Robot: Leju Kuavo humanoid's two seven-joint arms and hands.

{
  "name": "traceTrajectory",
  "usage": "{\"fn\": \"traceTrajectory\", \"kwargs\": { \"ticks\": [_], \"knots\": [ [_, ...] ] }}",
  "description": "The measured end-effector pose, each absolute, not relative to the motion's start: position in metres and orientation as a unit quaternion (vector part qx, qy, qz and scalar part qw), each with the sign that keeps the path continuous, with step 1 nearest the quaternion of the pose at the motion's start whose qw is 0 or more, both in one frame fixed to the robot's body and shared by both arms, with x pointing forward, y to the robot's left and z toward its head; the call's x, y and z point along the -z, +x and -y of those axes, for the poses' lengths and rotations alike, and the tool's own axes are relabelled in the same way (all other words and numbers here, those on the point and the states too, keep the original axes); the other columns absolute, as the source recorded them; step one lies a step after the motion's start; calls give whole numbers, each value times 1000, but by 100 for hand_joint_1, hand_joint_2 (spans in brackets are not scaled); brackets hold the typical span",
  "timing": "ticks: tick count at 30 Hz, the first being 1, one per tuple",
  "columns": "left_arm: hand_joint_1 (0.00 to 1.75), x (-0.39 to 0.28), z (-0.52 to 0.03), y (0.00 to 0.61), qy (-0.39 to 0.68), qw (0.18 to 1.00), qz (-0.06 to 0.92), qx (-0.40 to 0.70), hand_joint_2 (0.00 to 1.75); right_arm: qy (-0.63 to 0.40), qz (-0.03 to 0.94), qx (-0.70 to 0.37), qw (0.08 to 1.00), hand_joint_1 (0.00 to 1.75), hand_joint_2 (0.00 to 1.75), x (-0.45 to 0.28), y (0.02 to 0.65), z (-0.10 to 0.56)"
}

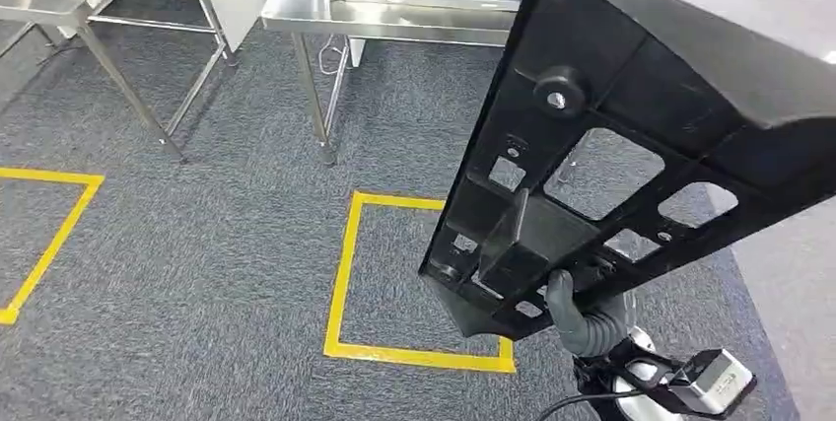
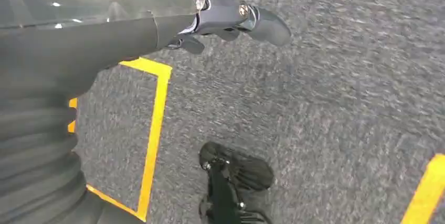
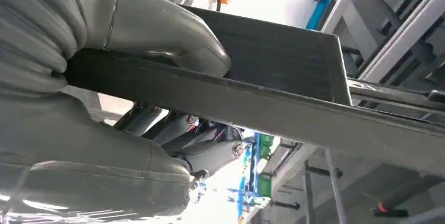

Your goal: Take the parts from the cabinet and place them on the table.

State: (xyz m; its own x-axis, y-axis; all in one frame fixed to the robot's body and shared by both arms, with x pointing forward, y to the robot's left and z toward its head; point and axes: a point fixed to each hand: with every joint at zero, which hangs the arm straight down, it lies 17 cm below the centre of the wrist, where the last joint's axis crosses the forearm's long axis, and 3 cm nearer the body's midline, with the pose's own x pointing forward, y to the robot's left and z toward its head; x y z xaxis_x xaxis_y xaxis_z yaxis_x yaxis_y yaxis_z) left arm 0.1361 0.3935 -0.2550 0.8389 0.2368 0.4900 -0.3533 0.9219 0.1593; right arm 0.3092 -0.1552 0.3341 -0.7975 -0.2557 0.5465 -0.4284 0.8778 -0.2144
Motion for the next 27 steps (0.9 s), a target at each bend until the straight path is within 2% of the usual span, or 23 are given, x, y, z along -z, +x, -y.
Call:
{"fn": "traceTrajectory", "kwargs": {
  "ticks": [27],
  "knots": [
    [0,255,-389,135,114,950,243,-157,175,171,929,-165,286,175,175,-316,324,153]
  ]
}}
